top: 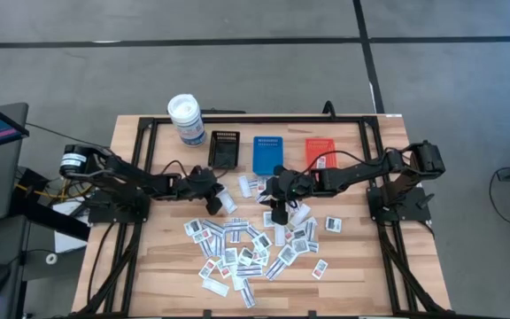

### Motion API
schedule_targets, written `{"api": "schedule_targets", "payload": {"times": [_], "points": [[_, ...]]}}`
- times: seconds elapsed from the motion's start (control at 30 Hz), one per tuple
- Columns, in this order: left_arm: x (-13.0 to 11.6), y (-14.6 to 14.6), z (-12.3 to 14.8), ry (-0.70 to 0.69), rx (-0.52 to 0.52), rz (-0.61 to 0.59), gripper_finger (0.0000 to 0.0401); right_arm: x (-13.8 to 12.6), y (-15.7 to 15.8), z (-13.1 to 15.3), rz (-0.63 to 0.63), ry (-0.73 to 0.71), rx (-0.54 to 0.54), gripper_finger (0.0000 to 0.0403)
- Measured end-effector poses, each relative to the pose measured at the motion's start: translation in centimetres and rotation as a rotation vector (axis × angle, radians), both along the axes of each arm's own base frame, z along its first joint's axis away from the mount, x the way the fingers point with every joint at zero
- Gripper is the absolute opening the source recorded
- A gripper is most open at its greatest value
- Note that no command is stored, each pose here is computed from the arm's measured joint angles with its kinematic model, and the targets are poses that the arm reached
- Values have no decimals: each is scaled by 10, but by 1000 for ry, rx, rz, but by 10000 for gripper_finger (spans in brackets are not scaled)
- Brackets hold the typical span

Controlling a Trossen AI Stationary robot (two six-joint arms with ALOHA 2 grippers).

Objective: Pick & Place First Aid Supplies
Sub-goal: Put the orange ointment pack into the orange bin

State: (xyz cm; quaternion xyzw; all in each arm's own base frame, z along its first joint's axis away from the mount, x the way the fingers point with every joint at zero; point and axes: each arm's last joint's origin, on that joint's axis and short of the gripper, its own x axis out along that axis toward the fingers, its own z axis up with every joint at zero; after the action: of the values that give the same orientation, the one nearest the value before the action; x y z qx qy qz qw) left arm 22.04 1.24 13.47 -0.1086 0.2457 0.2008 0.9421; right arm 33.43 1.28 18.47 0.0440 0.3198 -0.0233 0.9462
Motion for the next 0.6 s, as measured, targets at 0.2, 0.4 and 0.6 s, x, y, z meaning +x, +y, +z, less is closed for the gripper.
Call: {"api": "schedule_targets", "payload": {"times": [0.2,0.4,0.6], "points": [[5,2,-17,65,36,53,122,0,0,0,0,0,0,129],[7,2,-27,112,79,77,108,0,1,0,2,0,0,129],[6,2,-25,101,63,43,10,0,1,0,2,0,0,129]]}}
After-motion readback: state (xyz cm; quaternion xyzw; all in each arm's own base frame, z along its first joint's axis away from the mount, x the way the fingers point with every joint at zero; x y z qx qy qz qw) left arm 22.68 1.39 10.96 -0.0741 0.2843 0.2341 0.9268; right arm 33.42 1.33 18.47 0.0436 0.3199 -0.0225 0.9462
